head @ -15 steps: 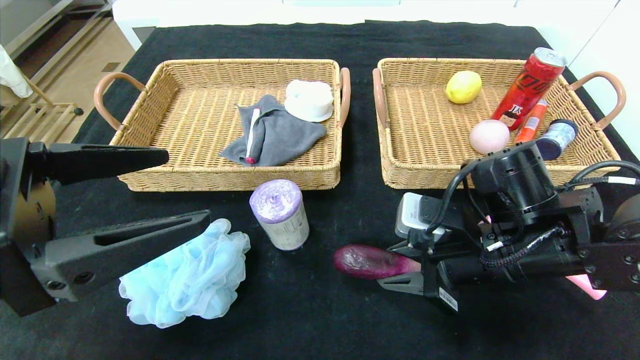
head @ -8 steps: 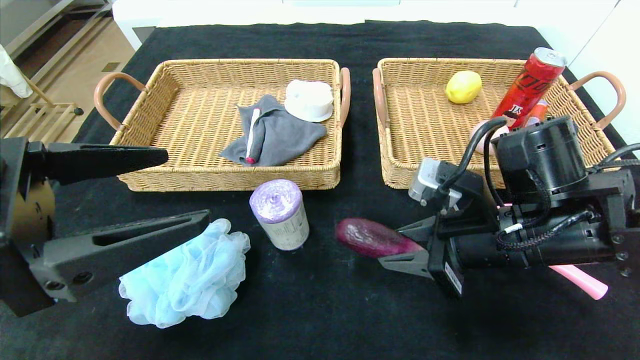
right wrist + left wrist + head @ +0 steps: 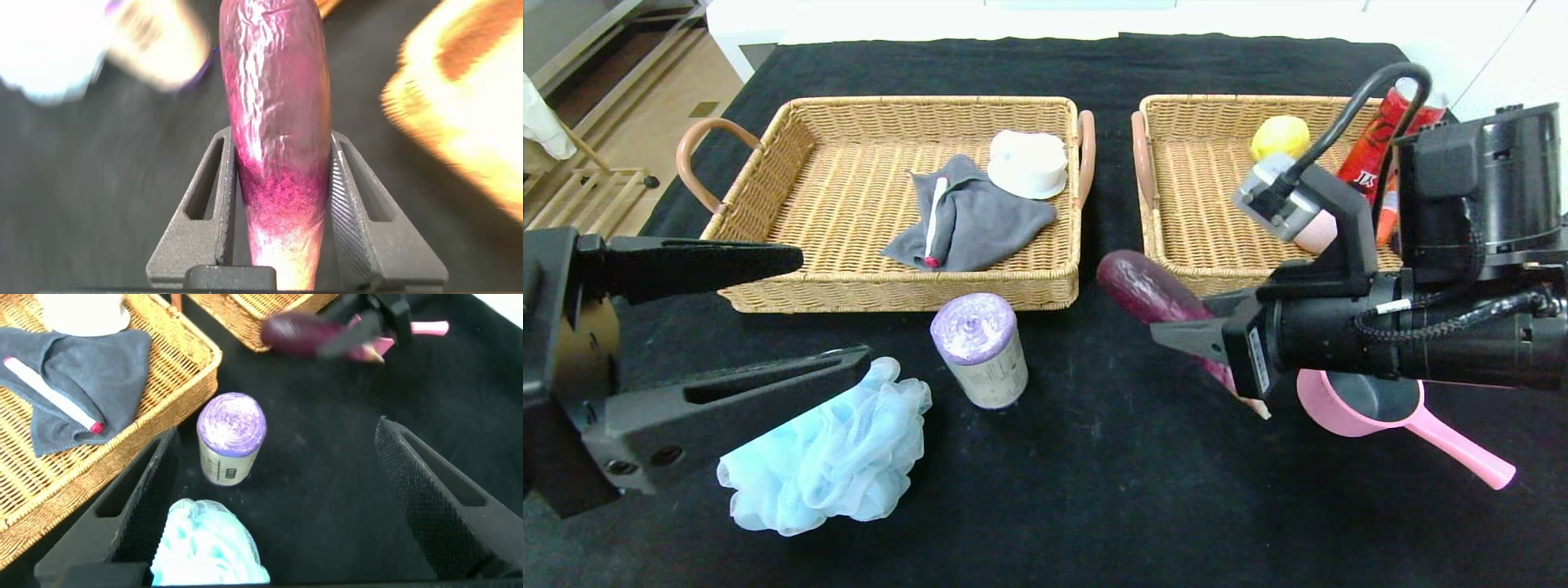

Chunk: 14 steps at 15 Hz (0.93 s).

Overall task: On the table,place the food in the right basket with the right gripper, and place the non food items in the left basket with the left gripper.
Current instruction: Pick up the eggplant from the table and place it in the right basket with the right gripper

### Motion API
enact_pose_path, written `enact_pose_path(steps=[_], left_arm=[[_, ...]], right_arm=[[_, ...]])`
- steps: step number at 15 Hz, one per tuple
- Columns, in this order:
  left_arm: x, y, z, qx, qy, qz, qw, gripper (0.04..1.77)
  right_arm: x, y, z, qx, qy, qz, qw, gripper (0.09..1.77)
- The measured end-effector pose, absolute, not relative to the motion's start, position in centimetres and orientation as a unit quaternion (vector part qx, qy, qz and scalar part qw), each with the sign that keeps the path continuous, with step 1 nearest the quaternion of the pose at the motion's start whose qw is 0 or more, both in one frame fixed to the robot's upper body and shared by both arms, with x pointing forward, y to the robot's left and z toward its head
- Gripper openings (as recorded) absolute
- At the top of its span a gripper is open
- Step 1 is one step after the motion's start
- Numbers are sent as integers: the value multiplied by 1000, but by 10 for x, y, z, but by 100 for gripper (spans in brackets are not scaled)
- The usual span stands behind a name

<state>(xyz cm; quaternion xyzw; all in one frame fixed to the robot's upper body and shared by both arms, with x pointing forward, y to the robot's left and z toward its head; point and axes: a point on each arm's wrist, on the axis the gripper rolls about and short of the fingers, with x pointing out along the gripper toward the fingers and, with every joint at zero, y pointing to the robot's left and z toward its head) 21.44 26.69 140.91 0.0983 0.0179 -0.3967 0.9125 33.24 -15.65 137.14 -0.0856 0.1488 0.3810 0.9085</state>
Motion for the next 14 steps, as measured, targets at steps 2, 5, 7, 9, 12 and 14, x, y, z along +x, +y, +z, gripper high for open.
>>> enact_pose_path(steps=[2, 5, 7, 9, 12, 14], left_arm=[[214, 267, 1409, 98, 18, -397, 912, 172], [214, 267, 1408, 98, 18, -397, 912, 172], [214, 267, 1408, 98, 19, -398, 912, 172], [214, 267, 1408, 99, 18, -398, 912, 172], [214, 267, 1408, 103, 16, -398, 912, 172], [213, 267, 1408, 103, 15, -397, 912, 172]], right_arm=[[334, -156, 1382, -62, 136, 345, 926, 74], [335, -157, 1394, -46, 120, 307, 943, 74], [338, -160, 1404, -32, 107, 273, 956, 74], [342, -164, 1414, -19, 90, 239, 967, 74], [354, -175, 1423, -12, 76, 207, 975, 74], [367, -184, 1426, -8, 71, 184, 980, 74]])
